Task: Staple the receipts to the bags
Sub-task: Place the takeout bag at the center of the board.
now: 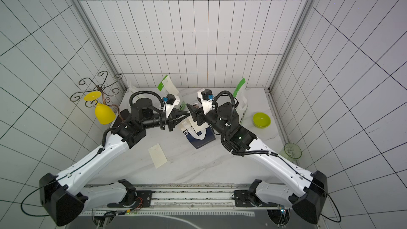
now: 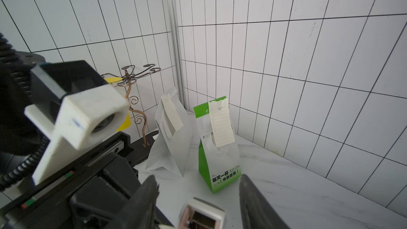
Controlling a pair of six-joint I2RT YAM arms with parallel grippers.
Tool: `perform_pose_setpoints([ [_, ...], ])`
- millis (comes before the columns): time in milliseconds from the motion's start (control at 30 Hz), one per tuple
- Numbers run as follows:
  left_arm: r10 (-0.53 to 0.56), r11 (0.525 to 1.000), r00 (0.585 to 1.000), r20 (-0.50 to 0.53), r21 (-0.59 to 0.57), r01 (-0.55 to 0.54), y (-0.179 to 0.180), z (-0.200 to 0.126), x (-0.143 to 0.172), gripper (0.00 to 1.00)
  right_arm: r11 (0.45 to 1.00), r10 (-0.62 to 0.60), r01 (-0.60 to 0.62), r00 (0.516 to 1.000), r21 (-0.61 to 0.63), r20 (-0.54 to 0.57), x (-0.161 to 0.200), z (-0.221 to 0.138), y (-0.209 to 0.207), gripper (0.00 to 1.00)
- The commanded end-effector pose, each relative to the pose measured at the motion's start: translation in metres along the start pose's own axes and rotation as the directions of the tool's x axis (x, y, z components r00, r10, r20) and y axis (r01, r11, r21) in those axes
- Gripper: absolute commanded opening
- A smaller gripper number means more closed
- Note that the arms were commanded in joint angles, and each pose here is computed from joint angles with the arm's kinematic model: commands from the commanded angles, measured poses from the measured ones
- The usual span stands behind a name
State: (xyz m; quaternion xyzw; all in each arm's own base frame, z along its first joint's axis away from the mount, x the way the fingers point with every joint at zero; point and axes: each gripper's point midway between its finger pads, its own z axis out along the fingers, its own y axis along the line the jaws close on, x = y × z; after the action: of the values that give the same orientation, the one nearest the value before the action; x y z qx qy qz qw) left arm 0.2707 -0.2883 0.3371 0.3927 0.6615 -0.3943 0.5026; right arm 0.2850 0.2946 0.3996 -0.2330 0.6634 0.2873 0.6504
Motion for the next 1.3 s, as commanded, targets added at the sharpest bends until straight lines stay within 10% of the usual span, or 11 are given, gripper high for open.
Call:
perform_pose_setpoints([
  [0, 0.011, 1.0, 0.999, 0.031, -0.015, -0.011, 0.003, 0.001, -0.014, 0.0, 0.999, -0.012, 0.013, 1.0, 0.031, -0.026, 0.016, 0.003, -0.002, 0.52],
  [267, 0.003, 1.0, 0.999, 0.034, -0.015, -0.003, 0.003, 0.002, -0.015, 0.0, 0.996, -0.032, 0.038, 0.996, 0.078, -0.085, 0.034, 0.012, -0.007, 0.45],
  [700, -0.016, 1.0, 1.0, 0.022, -0.012, 0.016, 0.005, 0.006, -0.01, 0.0, 0.98, -0.013, 0.01, 1.0, 0.197, 0.015, 0.012, 0.015, -0.025, 0.0],
  [1267, -0.057, 0.958, 0.997, 0.051, -0.277, 0.069, 0.098, 0.036, -0.024, 0.0, 0.932, 0.036, -0.09, 0.986, 0.351, 0.16, -0.024, -0.044, -0.07, 0.0],
])
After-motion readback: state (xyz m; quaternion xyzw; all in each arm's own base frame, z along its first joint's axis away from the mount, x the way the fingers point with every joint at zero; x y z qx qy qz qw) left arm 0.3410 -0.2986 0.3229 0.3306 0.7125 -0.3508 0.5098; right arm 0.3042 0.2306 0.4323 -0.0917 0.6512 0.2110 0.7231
